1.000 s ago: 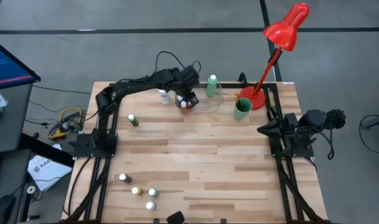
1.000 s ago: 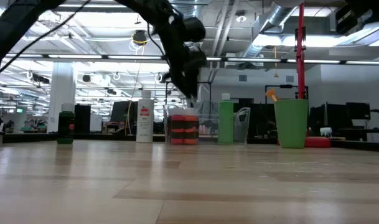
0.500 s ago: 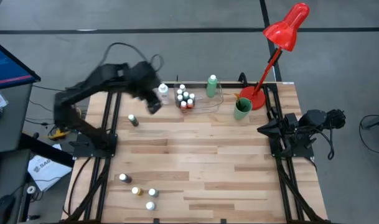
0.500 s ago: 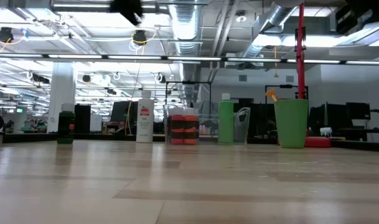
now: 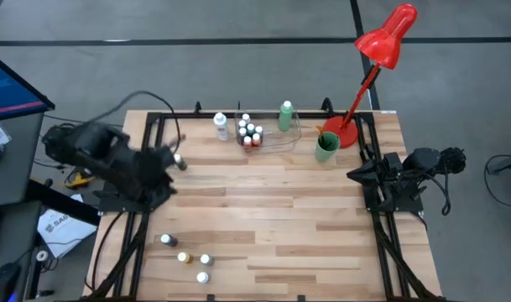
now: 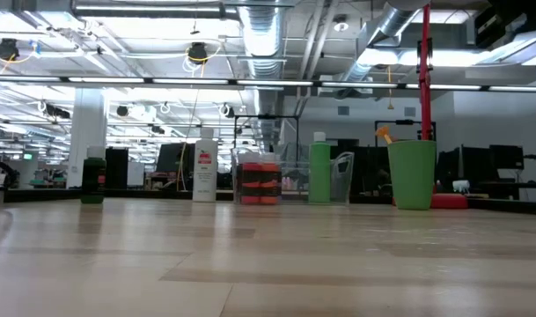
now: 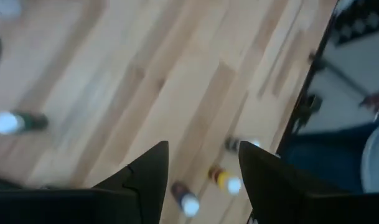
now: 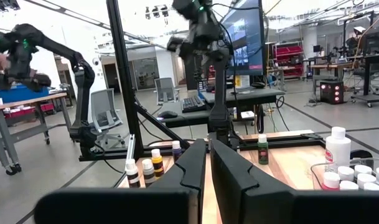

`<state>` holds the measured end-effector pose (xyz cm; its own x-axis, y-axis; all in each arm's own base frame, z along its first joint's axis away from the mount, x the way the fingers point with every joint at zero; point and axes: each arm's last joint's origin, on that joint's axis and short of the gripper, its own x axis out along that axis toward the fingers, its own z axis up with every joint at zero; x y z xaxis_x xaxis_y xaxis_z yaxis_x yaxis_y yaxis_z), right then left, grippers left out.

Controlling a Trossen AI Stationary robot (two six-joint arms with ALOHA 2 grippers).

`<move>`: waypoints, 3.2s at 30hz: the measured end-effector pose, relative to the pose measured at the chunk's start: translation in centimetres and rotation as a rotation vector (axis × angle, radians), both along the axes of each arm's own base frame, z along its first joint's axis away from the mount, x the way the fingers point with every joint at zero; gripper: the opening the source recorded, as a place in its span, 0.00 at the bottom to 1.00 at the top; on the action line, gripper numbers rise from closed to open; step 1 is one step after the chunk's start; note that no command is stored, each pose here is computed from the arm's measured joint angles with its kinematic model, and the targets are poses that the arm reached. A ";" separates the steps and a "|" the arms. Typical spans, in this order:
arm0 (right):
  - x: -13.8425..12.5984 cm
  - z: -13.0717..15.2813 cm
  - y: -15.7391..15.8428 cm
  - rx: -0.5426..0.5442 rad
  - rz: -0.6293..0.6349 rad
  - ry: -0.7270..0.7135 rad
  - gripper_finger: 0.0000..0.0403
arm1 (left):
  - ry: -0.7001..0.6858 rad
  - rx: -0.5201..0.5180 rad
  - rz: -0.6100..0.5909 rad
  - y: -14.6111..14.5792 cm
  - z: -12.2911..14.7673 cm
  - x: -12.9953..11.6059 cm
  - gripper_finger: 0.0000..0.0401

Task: Pick & Place Paint Supplies
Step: Put the small blue paint bottle into the transparent bin

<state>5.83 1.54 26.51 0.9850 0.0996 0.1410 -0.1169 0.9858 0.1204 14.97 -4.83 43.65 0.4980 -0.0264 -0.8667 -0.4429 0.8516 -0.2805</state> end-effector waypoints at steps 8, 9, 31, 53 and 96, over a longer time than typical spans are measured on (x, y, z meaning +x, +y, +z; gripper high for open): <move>0.0 0.0 0.0 0.000 0.000 0.000 0.05 | 0.236 0.045 -0.070 -4.2 -6.7 -0.1 0.45; 0.0 0.0 0.0 0.000 0.000 0.000 0.05 | 0.256 0.044 -0.070 -4.6 -7.5 -0.1 0.45; 0.0 0.0 0.0 0.000 0.000 0.000 0.05 | 0.331 -0.038 -0.250 -11.3 -18.7 -3.5 0.70; 0.0 0.0 0.0 0.000 0.000 0.000 0.05 | 0.279 0.016 -0.185 -11.0 -22.8 -4.2 0.69; 0.0 0.0 0.0 0.000 0.000 0.000 0.05 | 0.037 0.000 0.259 -0.2 -19.8 2.6 0.23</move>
